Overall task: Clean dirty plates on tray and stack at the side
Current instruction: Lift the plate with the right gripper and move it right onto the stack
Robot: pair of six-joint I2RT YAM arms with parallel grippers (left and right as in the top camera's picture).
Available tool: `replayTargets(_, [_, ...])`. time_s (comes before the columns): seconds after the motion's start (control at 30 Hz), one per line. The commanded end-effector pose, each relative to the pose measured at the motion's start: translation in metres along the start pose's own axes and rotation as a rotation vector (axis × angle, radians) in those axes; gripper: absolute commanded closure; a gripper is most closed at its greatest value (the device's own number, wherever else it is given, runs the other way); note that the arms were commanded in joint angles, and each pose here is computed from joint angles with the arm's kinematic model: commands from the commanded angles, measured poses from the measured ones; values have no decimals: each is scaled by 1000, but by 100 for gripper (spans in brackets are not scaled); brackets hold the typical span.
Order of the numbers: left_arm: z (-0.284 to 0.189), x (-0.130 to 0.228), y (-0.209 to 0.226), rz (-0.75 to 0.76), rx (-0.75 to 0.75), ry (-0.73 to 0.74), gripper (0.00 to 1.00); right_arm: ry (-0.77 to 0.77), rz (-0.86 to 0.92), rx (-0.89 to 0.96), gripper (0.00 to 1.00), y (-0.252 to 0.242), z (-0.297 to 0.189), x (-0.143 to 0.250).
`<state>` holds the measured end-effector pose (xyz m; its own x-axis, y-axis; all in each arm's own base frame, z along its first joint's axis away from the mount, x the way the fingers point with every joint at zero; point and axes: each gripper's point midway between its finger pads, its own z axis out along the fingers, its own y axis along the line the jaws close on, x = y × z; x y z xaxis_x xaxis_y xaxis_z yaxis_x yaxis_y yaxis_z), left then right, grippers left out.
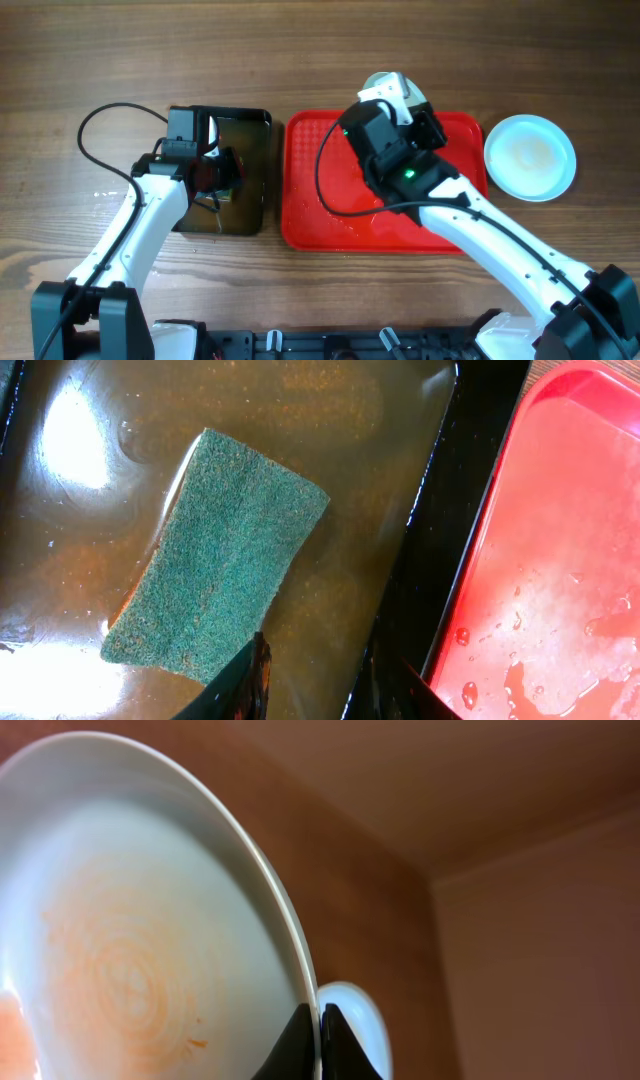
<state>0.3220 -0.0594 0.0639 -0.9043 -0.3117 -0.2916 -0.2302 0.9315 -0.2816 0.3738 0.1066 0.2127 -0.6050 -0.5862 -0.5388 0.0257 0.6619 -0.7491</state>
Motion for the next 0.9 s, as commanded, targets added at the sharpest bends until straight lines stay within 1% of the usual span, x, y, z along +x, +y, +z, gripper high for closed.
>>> replayTargets(0.0, [3, 2, 2, 8, -15, 2, 69, -54, -30, 116, 96, -24, -16, -19])
replayTargets(0.2, [3, 2, 2, 8, -15, 2, 69, -63, 3, 118, 96, -24, -17, -22])
replayTargets(0.3, [3, 2, 2, 8, -14, 3, 69, -52, 119, 96, 96, -23, -12, -17])
replayTargets(0.37, [3, 2, 2, 8, -14, 3, 70, -10, 205, 19, 96, -12, -4, -4])
replayTargets(0.47, [3, 2, 2, 8, -14, 2, 74, 115, 358, -93, 96, -1, 15, 26])
replayTargets(0.5, [3, 2, 2, 8, -13, 2, 76, 179, 430, -131, 96, 1, 23, 40])
replayTargets(0.6, [3, 0, 1, 10, -9, -5, 77, 340, 601, -220, 96, -5, 48, 74])
replayTargets(0.67, [3, -1, -3, 20, 2, -10, 82, 417, 712, -257, 96, -14, 60, 92])
replayTargets(0.77, [4, -2, -22, 70, 34, -35, 82, 516, 861, -331, 96, -30, 80, 120])
replayTargets(0.87, [5, -3, -48, 135, 82, -72, 82, 612, 1010, -356, 96, -51, 94, 154])
